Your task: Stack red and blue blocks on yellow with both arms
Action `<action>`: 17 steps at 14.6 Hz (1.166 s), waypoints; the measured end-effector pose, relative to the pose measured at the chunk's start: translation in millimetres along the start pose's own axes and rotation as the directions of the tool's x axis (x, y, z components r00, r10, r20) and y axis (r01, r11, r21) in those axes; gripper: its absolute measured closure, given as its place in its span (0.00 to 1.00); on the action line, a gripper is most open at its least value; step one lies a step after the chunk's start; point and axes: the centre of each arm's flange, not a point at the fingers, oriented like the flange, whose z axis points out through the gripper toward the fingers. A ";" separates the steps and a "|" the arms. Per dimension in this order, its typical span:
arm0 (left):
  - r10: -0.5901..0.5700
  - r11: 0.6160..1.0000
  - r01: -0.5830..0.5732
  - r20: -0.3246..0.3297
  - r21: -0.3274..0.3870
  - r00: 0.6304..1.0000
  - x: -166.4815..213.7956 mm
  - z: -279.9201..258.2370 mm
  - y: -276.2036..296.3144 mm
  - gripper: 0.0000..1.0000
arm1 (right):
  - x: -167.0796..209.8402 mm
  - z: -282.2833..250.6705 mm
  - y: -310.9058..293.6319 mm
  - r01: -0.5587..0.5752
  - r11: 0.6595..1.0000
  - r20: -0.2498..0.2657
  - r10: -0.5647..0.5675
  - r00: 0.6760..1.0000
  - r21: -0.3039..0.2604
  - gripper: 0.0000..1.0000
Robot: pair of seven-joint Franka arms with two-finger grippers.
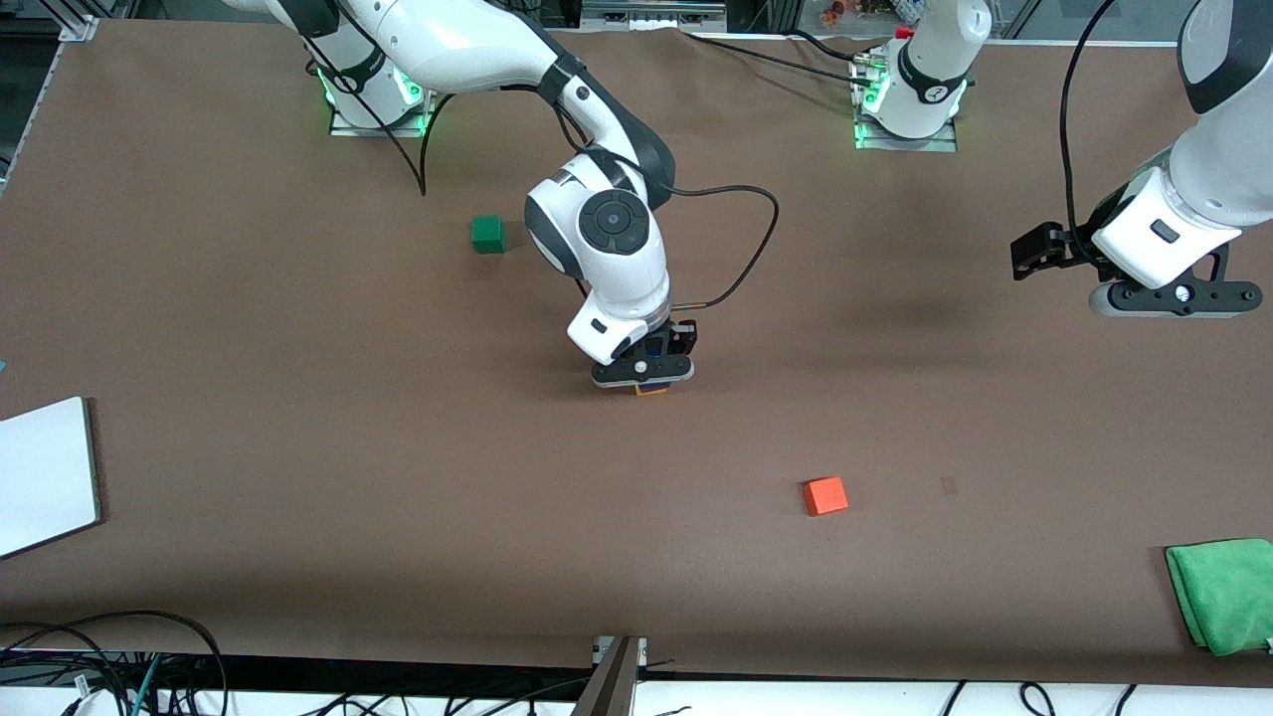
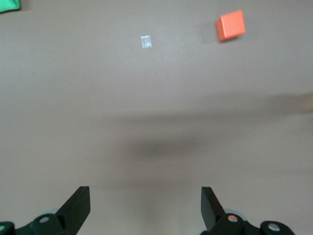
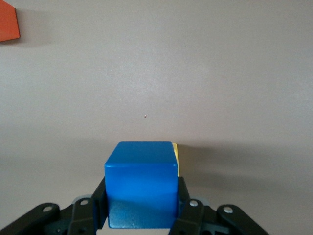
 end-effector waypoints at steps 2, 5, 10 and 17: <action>0.012 1.000 -0.012 0.004 0.000 1.000 -1.0 -1.6 -1.3 0.00 | 0.1 0.1 0.1 0.000 1.000 0.000 0.000 1.000 0.000 0.45; 0.014 1.000 -0.014 -0.019 -0.001 1.000 -0.9 -13.1 -2.3 0.00 | 0.1 2.7 0.7 0.004 1.000 -0.002 -0.004 1.000 -0.008 0.45; 0.009 1.000 -0.009 -0.023 -0.002 1.000 -0.4 -15.4 -6.5 0.00 | -0.3 12.9 0.9 0.008 1.000 -0.006 -0.008 1.000 -0.013 0.45; -0.055 0.998 0.054 -0.095 -0.011 0.994 -1.9 -50.3 -43.1 0.00 | 1.0 -16.4 7.9 0.007 0.995 0.083 0.001 0.997 -0.096 0.00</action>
